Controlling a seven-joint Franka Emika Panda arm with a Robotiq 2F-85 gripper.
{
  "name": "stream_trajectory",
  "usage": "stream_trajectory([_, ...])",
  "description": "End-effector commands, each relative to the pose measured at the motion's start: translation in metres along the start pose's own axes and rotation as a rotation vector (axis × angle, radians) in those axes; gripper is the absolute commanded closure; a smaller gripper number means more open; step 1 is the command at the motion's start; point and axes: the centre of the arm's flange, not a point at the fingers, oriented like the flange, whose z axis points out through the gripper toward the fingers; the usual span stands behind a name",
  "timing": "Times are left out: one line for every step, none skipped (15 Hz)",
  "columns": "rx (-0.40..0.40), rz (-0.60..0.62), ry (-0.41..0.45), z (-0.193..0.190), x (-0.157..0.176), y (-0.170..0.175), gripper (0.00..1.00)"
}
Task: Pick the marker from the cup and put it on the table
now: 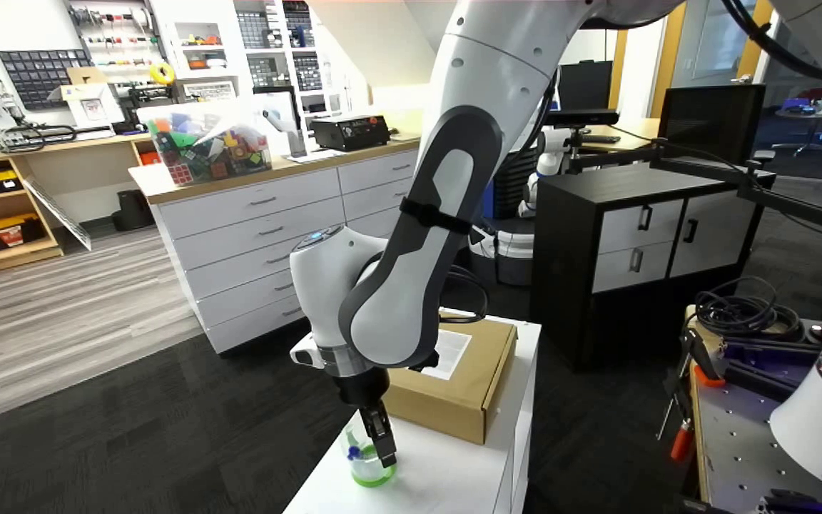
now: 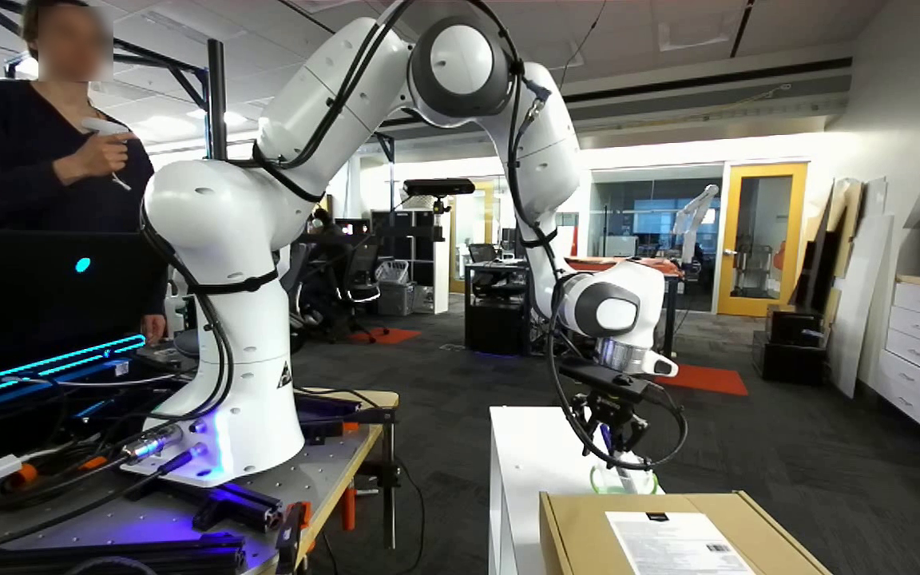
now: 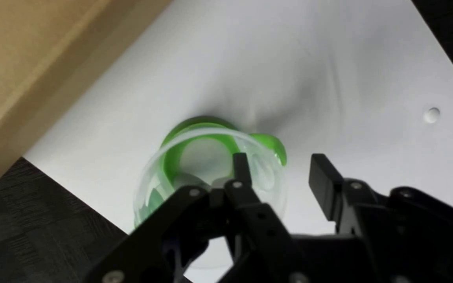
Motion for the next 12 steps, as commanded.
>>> stream_trajectory([-0.011, 0.006, -0.005, -0.008, 0.004, 0.003, 0.24])
stream_trajectory([-0.012, 0.004, -0.004, -0.009, 0.004, 0.004, 0.17])
stream_trajectory([-0.013, 0.004, -0.002, -0.009, 0.005, 0.004, 0.11])
stream_trajectory([-0.013, 0.006, 0.001, -0.01, 0.006, 0.005, 0.03])
stream_trajectory([-0.013, 0.005, 0.004, -0.011, 0.007, 0.005, 0.01])
stream_trajectory([-0.013, 0.004, 0.006, -0.011, 0.008, 0.005, 0.0])
stream_trajectory([-0.013, 0.005, 0.006, -0.012, 0.009, 0.005, 0.0])
stream_trajectory([-0.011, 0.003, 0.008, -0.011, 0.01, 0.004, 0.0])
stream_trajectory([-0.009, 0.001, 0.011, -0.011, 0.011, 0.004, 0.0])
stream_trajectory([-0.006, 0.001, 0.012, -0.01, 0.012, 0.003, 0.0])
stream_trajectory([-0.002, -0.001, 0.013, -0.009, 0.014, 0.002, 0.0])
stream_trajectory([0.001, -0.003, 0.013, -0.007, 0.015, 0.0, 0.0])
